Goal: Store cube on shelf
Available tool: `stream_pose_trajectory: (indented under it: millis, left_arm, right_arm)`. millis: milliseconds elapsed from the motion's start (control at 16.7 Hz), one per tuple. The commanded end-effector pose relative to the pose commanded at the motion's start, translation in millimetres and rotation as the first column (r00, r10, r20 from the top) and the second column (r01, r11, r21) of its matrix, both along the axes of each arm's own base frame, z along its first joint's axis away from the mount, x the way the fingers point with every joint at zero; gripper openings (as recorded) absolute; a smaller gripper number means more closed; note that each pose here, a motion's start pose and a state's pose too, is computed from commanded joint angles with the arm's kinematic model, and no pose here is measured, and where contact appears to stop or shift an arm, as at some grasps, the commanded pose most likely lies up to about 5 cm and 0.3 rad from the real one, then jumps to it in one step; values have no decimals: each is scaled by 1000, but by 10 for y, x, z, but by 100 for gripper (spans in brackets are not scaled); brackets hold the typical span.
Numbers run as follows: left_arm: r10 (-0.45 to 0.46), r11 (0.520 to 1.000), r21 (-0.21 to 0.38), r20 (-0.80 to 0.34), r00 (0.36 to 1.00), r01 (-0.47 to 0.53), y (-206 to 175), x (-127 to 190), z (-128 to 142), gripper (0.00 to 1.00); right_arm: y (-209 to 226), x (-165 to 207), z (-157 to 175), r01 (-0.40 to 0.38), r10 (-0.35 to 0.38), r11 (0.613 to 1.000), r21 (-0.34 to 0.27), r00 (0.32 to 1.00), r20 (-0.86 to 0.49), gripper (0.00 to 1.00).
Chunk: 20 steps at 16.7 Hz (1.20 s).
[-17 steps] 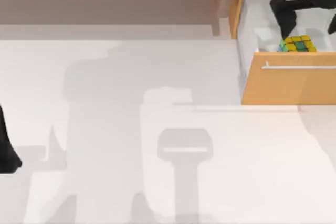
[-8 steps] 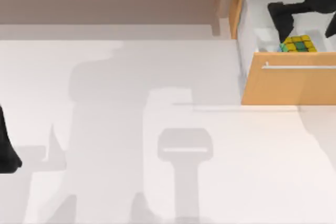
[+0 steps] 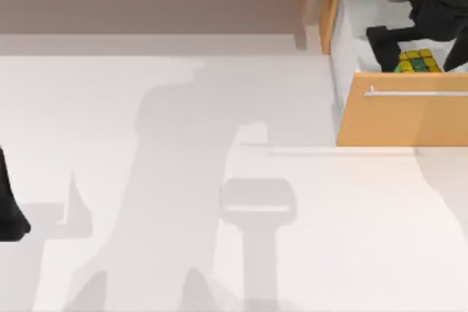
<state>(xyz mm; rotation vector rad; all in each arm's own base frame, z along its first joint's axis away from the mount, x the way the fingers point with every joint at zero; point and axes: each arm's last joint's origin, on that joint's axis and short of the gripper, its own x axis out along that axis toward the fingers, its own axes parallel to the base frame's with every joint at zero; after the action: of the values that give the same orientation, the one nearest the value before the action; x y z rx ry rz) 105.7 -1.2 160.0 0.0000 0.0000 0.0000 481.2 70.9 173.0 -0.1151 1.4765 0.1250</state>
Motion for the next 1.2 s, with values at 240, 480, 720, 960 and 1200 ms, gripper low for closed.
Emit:
stream_pose_trajectory:
  millis: [240, 480, 720, 960, 1200]
  left_arm:
    - [0, 1000, 0, 0, 1000, 0, 0, 0, 0, 100]
    - [0, 1000, 0, 0, 1000, 0, 0, 0, 0, 100]
    - [0, 1000, 0, 0, 1000, 0, 0, 0, 0, 100]
    - [0, 1000, 0, 0, 1000, 0, 0, 0, 0, 100]
    - [0, 1000, 0, 0, 1000, 0, 0, 0, 0, 100]
  right_arm:
    - [-14, 75, -100, 1, -1, 1000, 2, 1000, 9, 100]
    - [-14, 75, -100, 1, -1, 1000, 2, 1000, 9, 92]
    - [-14, 75, -100, 1, -1, 1000, 2, 1000, 9, 62]
    - [-14, 75, -100, 1, -1, 1000, 2, 1000, 9, 32]
    - [-14, 75, -100, 1, -1, 1000, 2, 1000, 9, 2]
